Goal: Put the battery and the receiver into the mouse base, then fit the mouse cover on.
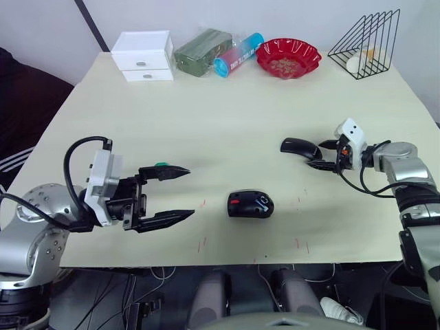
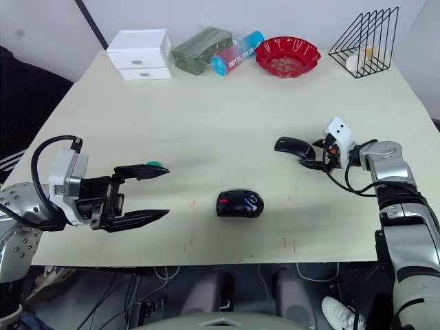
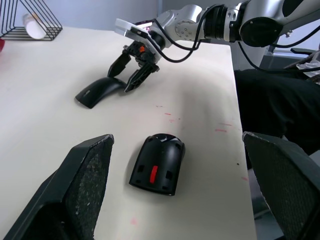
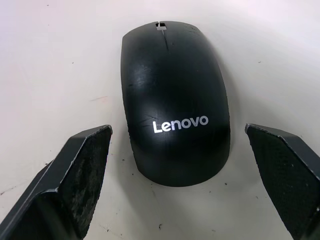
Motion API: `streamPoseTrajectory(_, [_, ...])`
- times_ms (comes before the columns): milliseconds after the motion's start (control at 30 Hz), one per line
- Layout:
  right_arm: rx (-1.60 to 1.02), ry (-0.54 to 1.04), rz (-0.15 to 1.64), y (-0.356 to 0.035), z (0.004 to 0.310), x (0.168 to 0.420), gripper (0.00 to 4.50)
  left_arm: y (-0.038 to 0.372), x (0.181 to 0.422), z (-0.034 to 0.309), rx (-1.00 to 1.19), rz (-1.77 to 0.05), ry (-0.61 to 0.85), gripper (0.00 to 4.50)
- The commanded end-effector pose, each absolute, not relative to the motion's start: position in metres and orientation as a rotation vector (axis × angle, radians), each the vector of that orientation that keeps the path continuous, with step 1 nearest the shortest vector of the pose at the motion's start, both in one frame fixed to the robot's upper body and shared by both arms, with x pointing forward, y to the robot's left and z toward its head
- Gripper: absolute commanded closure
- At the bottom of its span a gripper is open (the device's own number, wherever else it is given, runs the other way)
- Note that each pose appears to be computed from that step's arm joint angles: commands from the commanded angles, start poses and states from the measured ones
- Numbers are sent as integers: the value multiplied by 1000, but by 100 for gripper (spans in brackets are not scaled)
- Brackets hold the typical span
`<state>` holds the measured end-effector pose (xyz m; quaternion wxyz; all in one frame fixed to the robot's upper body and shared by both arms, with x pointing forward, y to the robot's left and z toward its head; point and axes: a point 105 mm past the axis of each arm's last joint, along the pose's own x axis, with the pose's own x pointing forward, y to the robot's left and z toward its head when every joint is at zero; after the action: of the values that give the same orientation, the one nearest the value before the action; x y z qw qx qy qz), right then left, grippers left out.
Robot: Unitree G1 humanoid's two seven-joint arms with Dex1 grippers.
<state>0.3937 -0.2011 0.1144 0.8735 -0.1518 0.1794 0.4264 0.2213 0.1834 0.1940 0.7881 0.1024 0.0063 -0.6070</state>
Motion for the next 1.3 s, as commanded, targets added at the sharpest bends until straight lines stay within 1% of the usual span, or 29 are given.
streamPoseTrajectory(33, [-326,332,892,-199,128,398,0,189,223,202,236,-1267,-24,10])
streamPoseTrajectory(467, [-322,335,898,-197,129,400,0,190,216,197,221,-1260,-17,10])
streamPoseTrajectory(533, [-325,332,898,-197,130,400,56,190,216,195,220,-1264,-17,0])
streamPoseTrajectory(567, [-328,331,899,-197,131,400,75,190,216,195,220,-1264,-17,0])
streamPoseTrajectory(600, [-328,331,900,-197,131,400,136,190,217,195,221,-1263,-17,0])
streamPoseTrajectory(633, [-330,330,901,-198,132,400,174,190,218,194,221,-1262,-17,0])
streamPoseTrajectory(867, [-339,315,893,-199,136,401,174,191,220,193,223,-1266,-18,0])
streamPoseTrajectory(1000, [-355,284,899,-200,144,399,174,190,220,193,228,-1279,-20,0])
streamPoseTrajectory(1100, [-386,258,935,-200,152,390,174,190,220,192,238,-1294,-16,0])
streamPoseTrajectory(1200, [-417,239,989,-194,162,373,174,193,220,190,250,-1313,-8,0])
streamPoseTrajectory(1300, [-444,239,1027,-187,164,356,174,196,222,189,269,-1332,5,0])
